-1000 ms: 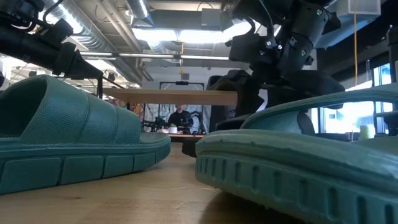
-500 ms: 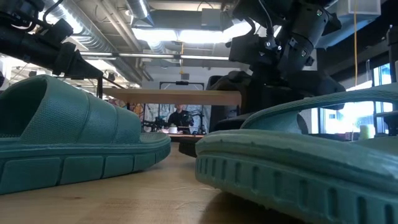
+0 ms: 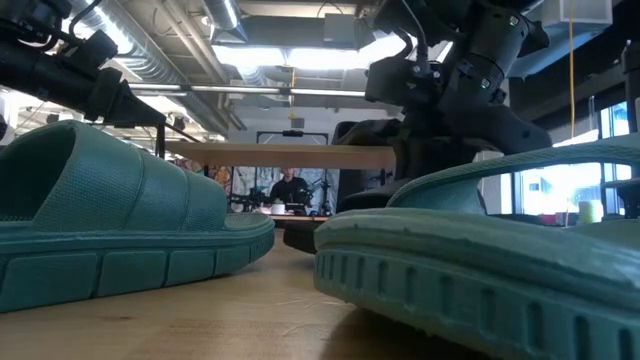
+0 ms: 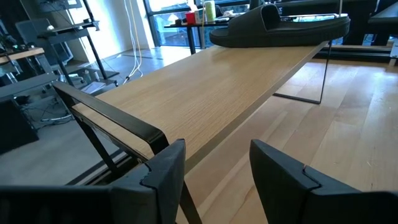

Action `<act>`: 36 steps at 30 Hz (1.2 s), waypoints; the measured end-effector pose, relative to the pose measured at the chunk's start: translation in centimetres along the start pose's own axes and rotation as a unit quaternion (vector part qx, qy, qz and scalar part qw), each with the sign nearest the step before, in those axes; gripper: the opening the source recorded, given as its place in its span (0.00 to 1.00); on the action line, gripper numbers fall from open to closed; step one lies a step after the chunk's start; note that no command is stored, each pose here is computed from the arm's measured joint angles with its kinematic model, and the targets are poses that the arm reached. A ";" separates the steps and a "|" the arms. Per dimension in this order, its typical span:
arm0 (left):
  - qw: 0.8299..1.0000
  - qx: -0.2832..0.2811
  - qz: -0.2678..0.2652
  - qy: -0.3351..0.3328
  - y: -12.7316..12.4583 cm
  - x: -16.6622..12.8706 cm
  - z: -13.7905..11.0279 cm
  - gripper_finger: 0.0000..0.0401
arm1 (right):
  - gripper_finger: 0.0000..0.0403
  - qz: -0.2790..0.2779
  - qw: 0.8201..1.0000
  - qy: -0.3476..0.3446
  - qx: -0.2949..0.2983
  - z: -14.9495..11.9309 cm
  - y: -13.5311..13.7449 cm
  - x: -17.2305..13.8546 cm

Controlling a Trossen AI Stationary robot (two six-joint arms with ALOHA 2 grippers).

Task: Pick and place slides into the shelf
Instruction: Put the black slide on the shelf

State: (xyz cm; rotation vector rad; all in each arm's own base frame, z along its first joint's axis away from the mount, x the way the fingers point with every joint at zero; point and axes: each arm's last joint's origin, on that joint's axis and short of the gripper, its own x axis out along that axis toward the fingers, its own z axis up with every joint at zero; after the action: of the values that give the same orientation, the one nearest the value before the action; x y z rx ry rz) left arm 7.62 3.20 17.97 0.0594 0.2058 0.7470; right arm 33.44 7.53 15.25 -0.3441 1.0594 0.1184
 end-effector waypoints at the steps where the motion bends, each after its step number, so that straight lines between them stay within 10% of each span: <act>1: 1.000 0.000 0.000 0.000 0.0 0.0 0.0 0.43 | 0.02 0.000 1.000 0.000 0.002 0.0 0.0 0.0; 21: 1.000 0.000 0.000 0.000 0.0 0.0 0.0 0.43 | 0.01 -0.006 0.966 -0.001 0.258 0.0 -0.1 0.0; 36: 1.000 0.000 0.000 0.000 0.0 0.0 0.0 0.43 | 0.00 -0.045 0.953 -0.055 0.293 3.5 -1.7 -2.0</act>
State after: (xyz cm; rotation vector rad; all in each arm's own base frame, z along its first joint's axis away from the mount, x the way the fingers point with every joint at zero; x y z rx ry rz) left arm 7.62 3.20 17.97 0.0590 0.2057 0.7470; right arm 35.84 7.21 18.90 0.1520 0.9180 -0.2556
